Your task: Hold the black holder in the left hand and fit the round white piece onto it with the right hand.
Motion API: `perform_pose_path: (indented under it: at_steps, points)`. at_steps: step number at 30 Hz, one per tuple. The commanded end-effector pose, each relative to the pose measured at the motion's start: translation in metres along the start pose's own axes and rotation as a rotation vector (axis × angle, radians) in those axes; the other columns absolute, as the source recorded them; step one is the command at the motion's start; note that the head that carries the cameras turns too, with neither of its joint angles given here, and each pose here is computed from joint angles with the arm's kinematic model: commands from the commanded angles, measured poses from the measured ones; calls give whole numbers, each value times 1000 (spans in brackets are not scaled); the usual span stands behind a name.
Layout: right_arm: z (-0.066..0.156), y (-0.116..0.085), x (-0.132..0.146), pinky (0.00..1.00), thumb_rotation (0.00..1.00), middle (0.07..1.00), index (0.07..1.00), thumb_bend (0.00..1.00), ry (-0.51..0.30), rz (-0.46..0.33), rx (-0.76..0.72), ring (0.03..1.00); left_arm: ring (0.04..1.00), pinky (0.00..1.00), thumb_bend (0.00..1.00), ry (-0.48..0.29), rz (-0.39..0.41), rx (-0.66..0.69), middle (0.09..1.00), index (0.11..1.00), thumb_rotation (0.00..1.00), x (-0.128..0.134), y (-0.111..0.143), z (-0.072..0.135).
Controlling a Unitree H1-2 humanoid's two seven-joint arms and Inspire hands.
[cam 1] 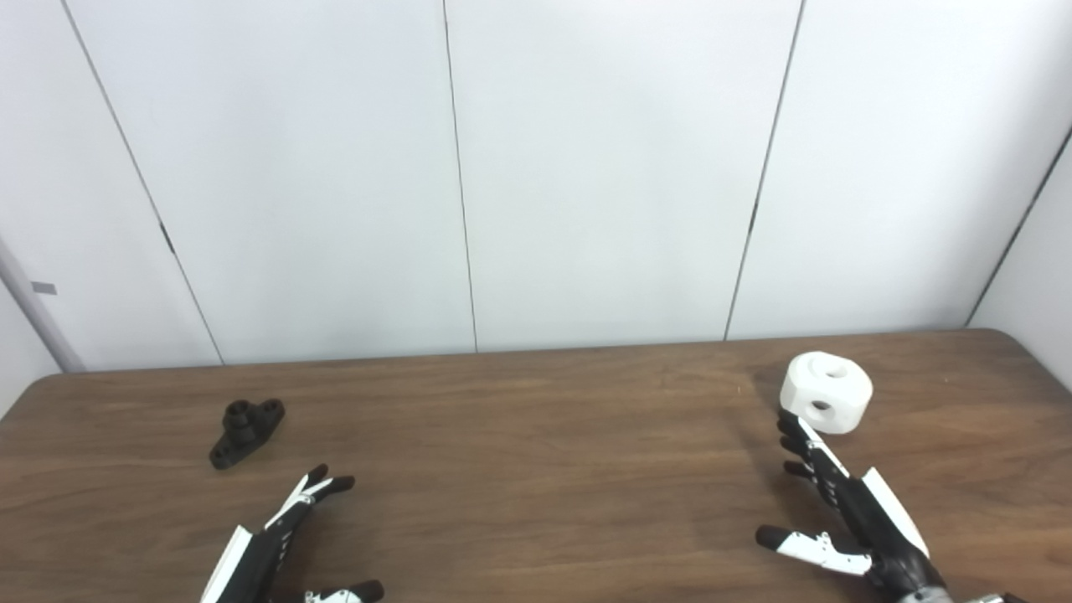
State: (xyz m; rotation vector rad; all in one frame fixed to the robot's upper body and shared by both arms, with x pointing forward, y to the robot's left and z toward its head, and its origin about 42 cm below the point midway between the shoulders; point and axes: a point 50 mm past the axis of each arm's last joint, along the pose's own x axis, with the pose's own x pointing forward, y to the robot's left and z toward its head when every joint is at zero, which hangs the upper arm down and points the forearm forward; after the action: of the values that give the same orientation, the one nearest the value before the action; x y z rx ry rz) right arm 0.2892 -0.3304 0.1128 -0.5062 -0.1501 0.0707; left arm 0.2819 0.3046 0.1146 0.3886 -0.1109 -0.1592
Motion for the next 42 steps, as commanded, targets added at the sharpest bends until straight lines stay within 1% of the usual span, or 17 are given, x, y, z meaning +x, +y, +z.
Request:
perform_pose_path:
  at_steps: [1, 3, 7, 11, 16, 19, 21, 25, 30, 34, 38, 42]
  points:
    - [-20, 21, -27, 864, 599, 962, 961, 966, 85, 26, 38, 943, 1000, 1000, 863, 30, -14, -1, 1000, 855, 197, -6, -4, -3]
    - [-20, 21, -27, 883, 596, 963, 962, 960, 81, 26, 39, 946, 1000, 1000, 868, 31, -13, -6, 1000, 854, 196, -6, -4, -3]
    - [-20, 20, -27, 876, 605, 961, 961, 965, 83, 26, 30, 942, 1000, 1000, 871, 33, -13, 4, 1000, 855, 206, -6, -5, -2]
    - [-21, 18, -27, 882, 594, 962, 962, 960, 79, 26, 39, 946, 1000, 1000, 876, 31, -10, 11, 1000, 855, 223, -6, -6, -1]
    - [-21, 16, -30, 888, 597, 960, 959, 957, 72, 25, 32, 946, 1000, 1000, 863, 16, 11, -3, 1000, 841, 198, -8, -7, 0]
    - [-21, 14, -32, 887, 582, 964, 961, 943, 71, 28, 40, 951, 1000, 1000, 839, -1, 62, 32, 1000, 818, 196, -10, -7, 4]
    - [-21, 12, -33, 882, 570, 961, 959, 935, 71, 26, 42, 947, 1000, 1000, 825, -23, 113, 60, 1000, 795, 189, -11, -7, 11]
    - [-22, 8, -35, 875, 561, 961, 959, 917, 65, 26, 40, 943, 1000, 1000, 818, -53, 184, 101, 1000, 772, 182, -11, -6, 20]
    - [-24, 4, -36, 893, 574, 959, 959, 931, 73, 20, 44, 944, 1000, 1000, 813, -73, 261, 139, 1000, 766, 197, -8, -3, 32]
    - [-26, 1, -35, 895, 559, 957, 959, 921, 70, 18, 52, 944, 1000, 1000, 826, -85, 319, 160, 1000, 775, 201, -3, 2, 40]
    - [-28, -1, -35, 923, 550, 961, 962, 906, 71, 21, 50, 954, 1000, 1000, 821, -123, 381, 193, 1000, 783, 204, 3, 12, 46]
    - [-30, -2, -35, 896, 572, 959, 960, 921, 74, 22, 43, 949, 1000, 1000, 833, -125, 449, 231, 1000, 790, 233, 9, 29, 54]
